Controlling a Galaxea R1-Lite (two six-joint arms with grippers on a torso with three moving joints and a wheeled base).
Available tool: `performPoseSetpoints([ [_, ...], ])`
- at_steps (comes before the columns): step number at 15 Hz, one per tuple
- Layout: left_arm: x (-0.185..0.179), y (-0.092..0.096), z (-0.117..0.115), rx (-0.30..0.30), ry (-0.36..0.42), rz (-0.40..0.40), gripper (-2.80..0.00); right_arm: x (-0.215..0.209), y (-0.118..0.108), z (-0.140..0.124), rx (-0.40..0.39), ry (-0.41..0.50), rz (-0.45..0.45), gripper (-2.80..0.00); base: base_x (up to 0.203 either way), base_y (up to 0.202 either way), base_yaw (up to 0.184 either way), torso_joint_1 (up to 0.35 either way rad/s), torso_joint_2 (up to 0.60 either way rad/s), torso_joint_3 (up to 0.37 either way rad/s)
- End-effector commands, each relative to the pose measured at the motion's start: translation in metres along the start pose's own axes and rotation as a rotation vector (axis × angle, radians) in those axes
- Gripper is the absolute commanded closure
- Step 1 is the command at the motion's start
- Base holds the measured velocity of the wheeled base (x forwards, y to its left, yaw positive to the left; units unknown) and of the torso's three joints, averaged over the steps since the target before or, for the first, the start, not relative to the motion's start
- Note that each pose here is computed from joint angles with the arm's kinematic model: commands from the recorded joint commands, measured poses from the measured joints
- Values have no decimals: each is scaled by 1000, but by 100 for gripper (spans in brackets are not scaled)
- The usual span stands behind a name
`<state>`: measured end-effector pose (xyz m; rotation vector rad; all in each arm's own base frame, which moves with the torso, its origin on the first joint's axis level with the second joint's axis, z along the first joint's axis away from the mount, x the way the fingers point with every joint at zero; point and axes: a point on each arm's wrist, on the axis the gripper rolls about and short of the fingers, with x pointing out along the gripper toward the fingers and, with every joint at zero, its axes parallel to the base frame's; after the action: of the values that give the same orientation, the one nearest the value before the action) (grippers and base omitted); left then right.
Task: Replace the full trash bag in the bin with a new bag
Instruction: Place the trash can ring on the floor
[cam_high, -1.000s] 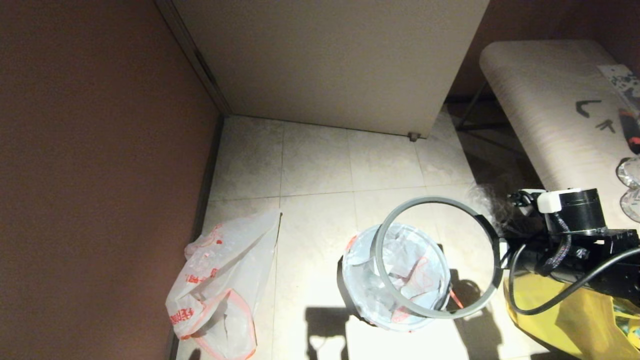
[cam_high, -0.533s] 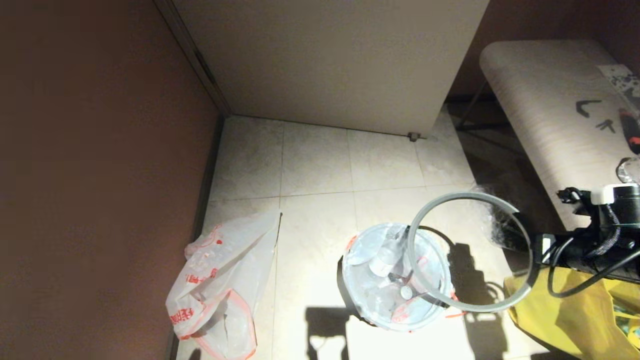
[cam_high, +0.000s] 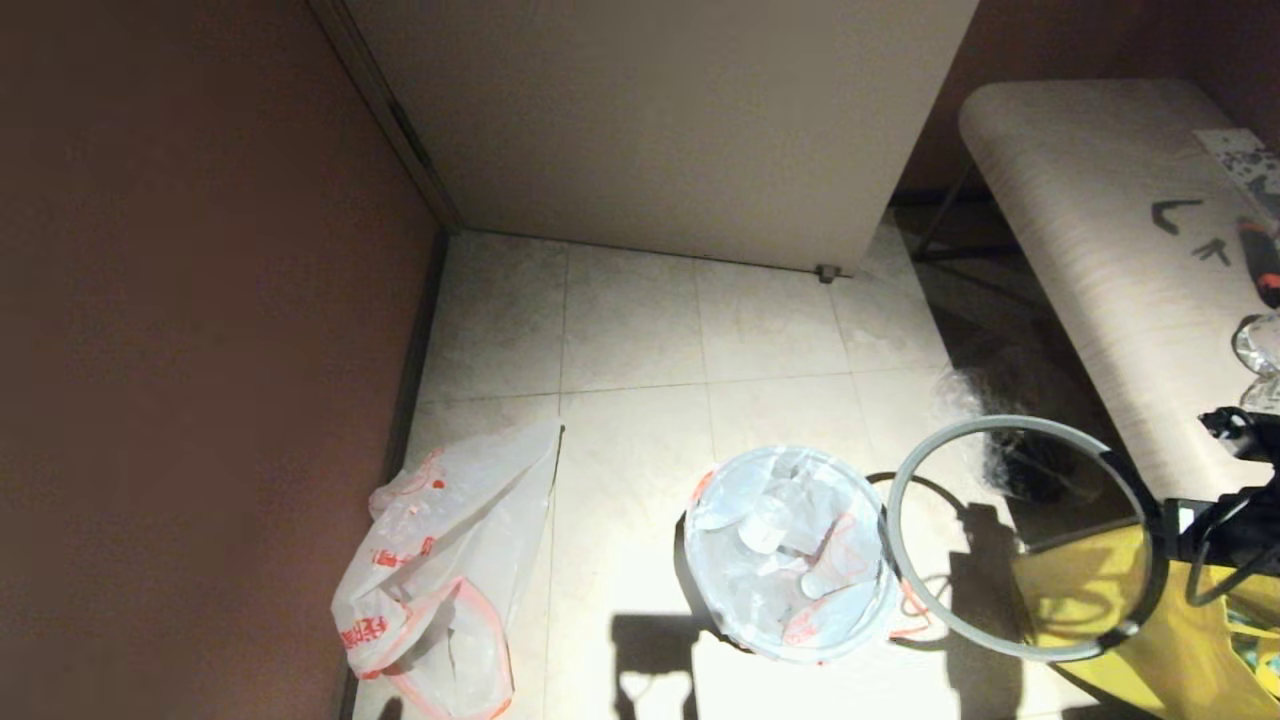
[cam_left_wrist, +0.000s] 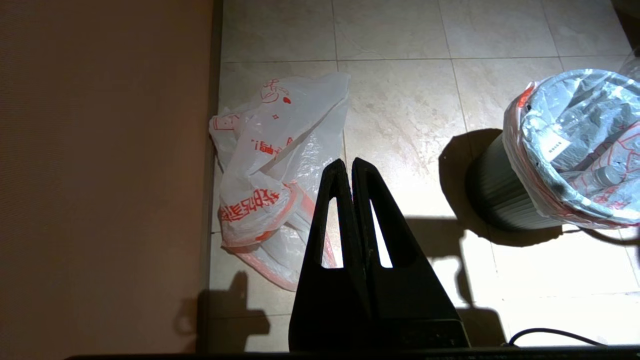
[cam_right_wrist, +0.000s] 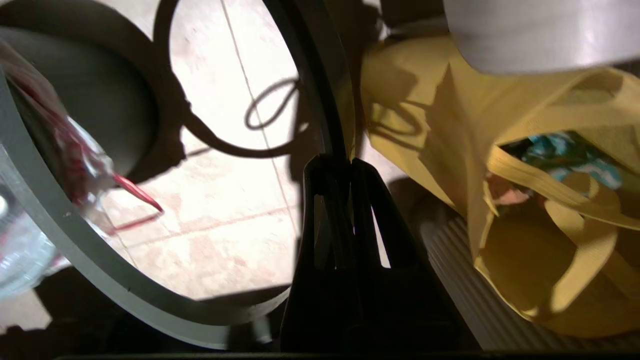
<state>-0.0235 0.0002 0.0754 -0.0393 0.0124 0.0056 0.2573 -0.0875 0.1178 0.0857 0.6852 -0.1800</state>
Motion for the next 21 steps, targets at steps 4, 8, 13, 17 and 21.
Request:
performPoseSetpoints([
  [4,0,0,0,-1,1,2,0,4,-30,-17,-21,54,-17,0,0,0,0,0,0,0],
  [8,0,0,0,-1,1,1,0,18,-32,-32,-39,125,-8,0,0,0,0,0,0,0],
  [13,0,0,0,-1,1,0,0,73,-31,-56,-82,193,-34,0,0,0,0,0,0,0],
  [17,0,0,0,-1,1,2,0,112,-5,-88,-168,223,-24,0,0,0,0,0,0,0],
  [21,0,0,0,-1,1,1,0,156,6,-128,-201,246,-11,0,0,0,0,0,0,0],
])
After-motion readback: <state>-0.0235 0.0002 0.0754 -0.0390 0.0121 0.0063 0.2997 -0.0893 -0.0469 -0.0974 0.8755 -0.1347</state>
